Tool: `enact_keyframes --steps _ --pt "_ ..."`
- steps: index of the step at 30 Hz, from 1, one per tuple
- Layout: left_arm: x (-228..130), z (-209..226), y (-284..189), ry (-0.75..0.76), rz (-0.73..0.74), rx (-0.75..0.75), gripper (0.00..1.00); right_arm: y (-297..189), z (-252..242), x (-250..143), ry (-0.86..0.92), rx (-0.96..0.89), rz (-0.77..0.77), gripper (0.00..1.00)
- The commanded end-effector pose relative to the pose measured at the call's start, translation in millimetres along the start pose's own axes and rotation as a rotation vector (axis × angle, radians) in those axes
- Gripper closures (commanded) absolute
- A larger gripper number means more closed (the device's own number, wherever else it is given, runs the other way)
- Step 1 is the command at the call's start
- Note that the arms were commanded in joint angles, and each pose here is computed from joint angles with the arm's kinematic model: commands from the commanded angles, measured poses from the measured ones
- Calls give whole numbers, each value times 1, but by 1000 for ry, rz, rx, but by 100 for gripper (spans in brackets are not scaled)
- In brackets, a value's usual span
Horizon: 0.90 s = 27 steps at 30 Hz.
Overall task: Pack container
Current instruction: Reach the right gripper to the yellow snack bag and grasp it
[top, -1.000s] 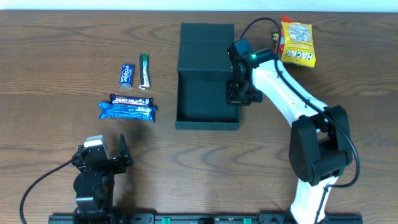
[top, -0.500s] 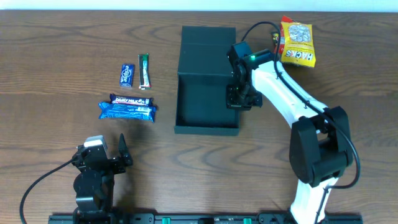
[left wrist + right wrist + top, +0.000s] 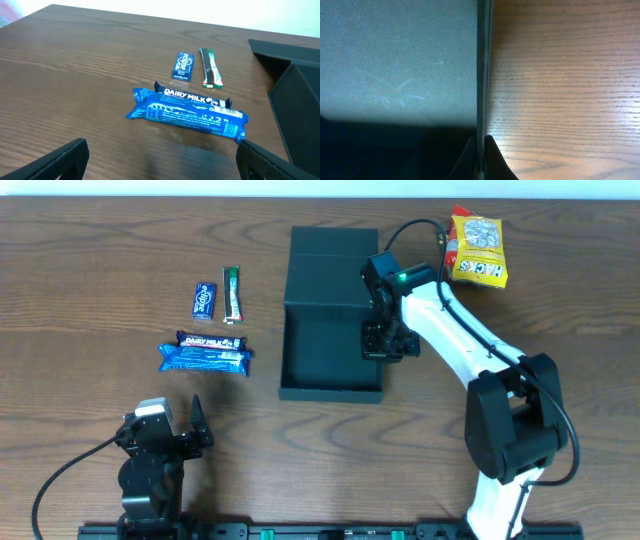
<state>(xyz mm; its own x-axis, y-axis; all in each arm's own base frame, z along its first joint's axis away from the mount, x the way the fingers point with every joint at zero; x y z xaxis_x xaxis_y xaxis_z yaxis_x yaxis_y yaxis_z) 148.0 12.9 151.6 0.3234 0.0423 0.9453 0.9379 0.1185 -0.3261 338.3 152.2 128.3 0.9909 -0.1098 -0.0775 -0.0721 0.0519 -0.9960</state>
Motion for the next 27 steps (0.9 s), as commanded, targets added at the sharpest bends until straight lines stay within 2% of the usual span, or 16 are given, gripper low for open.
enact_keyframes --steps 1,3,8,10,13,16,22,25,27 --pt "-8 1 3 -14 21 6 5 31 -1 -17 0 -44 124 99" --pt "-8 1 3 -14 21 6 5 31 -1 -17 -20 -41 124 97" --pt "-8 1 3 -14 21 6 5 9 -3 -15 -55 -3 57 18" --pt "-8 1 3 -14 21 6 5 -10 -4 -13 -67 21 -11 1" --pt "-8 1 3 -14 21 6 5 -46 -12 -10 -57 32 -150 1" --pt "-8 1 3 -14 21 6 5 -96 -26 -7 -45 56 -358 1" --pt "-8 1 3 -14 21 6 5 -173 -47 -2 -128 127 -715 2" --pt "-8 1 3 -14 21 6 5 -192 -55 -4 -114 145 -797 4" --pt "-8 1 3 -14 21 6 5 -197 -62 -3 -96 124 -827 1"
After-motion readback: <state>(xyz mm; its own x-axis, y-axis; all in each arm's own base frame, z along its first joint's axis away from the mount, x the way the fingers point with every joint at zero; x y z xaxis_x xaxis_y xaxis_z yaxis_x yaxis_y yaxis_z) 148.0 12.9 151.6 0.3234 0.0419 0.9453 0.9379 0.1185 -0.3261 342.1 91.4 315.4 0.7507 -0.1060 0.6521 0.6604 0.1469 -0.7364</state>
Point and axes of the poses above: each gripper's point midway between its finger pads, its own y axis out along the fingers, its own z axis along the line the jaws close on, x = y × z, the point moved 8 cm from there along -y, back along the fingers, and after that the axes turned 4 degrees about y, right-handed, at the moved point
